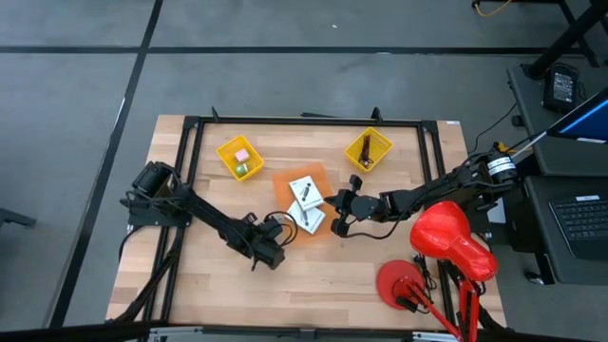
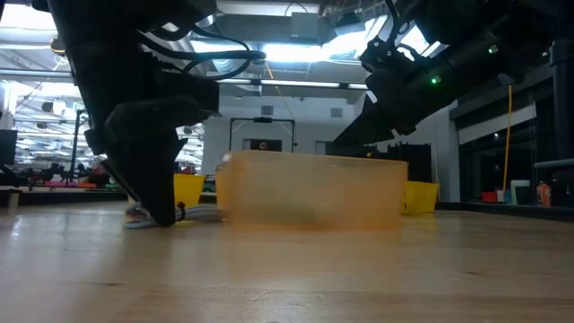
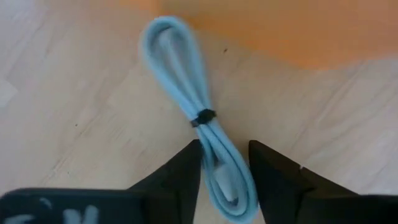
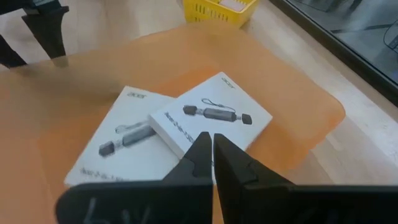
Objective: Pick and place items into bin
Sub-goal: Put the blue charger cable into the right yellow bin
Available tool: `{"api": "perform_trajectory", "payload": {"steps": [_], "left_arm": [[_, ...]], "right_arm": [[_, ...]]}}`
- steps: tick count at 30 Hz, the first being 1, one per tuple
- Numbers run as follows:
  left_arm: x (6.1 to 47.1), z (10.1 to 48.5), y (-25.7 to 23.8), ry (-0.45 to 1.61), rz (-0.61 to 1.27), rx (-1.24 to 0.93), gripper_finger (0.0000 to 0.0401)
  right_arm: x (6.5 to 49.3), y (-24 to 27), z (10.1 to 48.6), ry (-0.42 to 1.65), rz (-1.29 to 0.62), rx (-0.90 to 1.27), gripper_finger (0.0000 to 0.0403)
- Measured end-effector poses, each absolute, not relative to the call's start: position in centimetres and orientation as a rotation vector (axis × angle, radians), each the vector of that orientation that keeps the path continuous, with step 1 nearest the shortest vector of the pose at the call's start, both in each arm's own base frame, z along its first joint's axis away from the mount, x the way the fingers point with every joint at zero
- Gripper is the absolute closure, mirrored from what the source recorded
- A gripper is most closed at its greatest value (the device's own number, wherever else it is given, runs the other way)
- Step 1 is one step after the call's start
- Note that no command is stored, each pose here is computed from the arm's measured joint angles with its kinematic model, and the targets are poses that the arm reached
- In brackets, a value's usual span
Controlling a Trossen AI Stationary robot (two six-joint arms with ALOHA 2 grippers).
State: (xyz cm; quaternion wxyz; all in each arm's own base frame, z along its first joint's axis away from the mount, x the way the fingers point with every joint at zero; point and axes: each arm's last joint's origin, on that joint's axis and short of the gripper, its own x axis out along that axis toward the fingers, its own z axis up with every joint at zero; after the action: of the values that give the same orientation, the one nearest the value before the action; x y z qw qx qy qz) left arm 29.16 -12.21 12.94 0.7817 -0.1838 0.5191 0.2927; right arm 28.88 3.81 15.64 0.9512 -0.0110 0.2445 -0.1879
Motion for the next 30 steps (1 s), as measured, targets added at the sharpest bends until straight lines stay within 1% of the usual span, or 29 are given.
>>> {"api": "perform_trajectory", "payload": {"steps": [7,12,16,20,25,30], "left_arm": [[28.4,13.4,-12.0,1.186,0.623,-0.356,0.0333],[27.1,15.0,-11.4,1.225,0.655,-0.34,0.0365],[26.1,16.7,-11.2,1.206,0.668,-0.32,0.0372],[25.2,18.7,-11.7,1.15,0.612,-0.302,0.0371],[23.6,21.8,-12.2,1.033,0.524,-0.265,0.0374],[21.8,24.7,-12.3,0.887,0.449,-0.14,0.0374]], "right_arm": [[28.9,3.8,15.6,0.497,-0.382,-0.022,0.0402],[28.9,3.8,15.6,0.497,-0.382,-0.022,0.0402],[28.9,3.8,15.6,0.498,-0.382,-0.023,0.0402],[28.9,3.8,15.6,0.498,-0.382,-0.024,0.0402],[28.9,3.8,15.6,0.501,-0.383,-0.025,0.0402],[28.9,3.8,15.6,0.501,-0.383,-0.025,0.0402]]}}
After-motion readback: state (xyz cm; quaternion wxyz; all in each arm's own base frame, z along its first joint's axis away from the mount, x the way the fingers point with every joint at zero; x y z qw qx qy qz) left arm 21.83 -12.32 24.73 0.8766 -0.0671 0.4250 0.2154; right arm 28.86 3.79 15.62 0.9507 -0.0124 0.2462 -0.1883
